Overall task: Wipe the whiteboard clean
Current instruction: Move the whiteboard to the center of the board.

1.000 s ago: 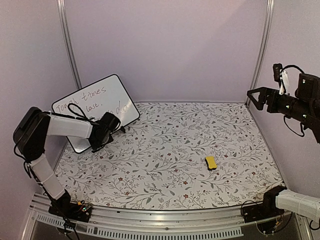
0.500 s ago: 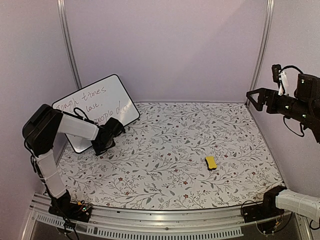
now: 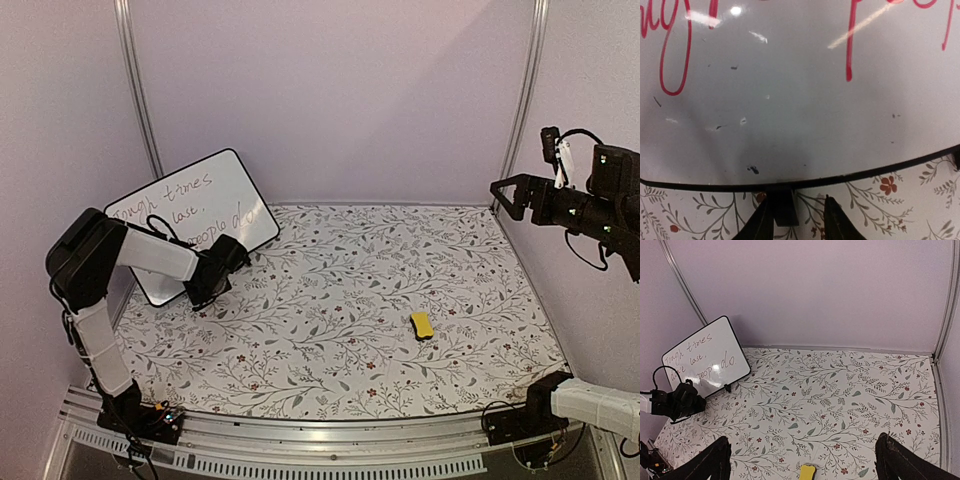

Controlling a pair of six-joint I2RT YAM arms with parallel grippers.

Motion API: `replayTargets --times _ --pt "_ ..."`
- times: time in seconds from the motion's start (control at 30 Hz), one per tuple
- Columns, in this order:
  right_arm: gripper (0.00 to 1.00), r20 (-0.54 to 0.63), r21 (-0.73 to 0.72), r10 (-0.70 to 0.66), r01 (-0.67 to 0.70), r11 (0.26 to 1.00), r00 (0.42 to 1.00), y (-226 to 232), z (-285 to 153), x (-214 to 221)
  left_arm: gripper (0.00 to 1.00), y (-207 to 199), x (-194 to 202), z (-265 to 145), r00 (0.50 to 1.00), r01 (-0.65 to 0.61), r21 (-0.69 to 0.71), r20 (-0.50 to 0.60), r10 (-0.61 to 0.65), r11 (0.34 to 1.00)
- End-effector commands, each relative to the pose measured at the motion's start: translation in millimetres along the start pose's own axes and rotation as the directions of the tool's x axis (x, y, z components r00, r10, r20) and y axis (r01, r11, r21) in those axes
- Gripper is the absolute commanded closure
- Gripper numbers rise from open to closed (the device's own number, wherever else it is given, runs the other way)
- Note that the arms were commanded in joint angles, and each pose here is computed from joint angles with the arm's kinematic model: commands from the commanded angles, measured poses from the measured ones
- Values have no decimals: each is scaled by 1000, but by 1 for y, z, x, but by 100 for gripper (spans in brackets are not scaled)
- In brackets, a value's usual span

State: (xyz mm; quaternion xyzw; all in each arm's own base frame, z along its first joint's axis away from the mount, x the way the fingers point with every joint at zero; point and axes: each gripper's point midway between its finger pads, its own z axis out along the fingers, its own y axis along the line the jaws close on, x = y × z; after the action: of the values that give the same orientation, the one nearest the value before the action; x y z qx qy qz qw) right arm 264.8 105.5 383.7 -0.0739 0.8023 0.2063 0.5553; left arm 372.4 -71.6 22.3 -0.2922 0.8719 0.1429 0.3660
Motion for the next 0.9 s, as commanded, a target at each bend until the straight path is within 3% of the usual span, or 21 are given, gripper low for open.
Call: replayTargets --times 0.0,0.47,0.63,0.87 --pt "1 27 -22 3 -2 1000 1000 6 -7 -11 68 -1 6 5 1000 -2 -8 10 2 1000" --pt "1 19 -29 1 -1 1000 1000 7 -5 -12 78 11 11 13 999 -20 -69 32 22 997" --pt "1 13 -28 2 -1 1000 1000 7 -4 -10 90 11 10 14 999 -29 -75 43 33 997" --pt "1 10 -29 6 -6 1000 1000 6 -1 -8 99 6 13 12 998 -50 -43 43 52 998"
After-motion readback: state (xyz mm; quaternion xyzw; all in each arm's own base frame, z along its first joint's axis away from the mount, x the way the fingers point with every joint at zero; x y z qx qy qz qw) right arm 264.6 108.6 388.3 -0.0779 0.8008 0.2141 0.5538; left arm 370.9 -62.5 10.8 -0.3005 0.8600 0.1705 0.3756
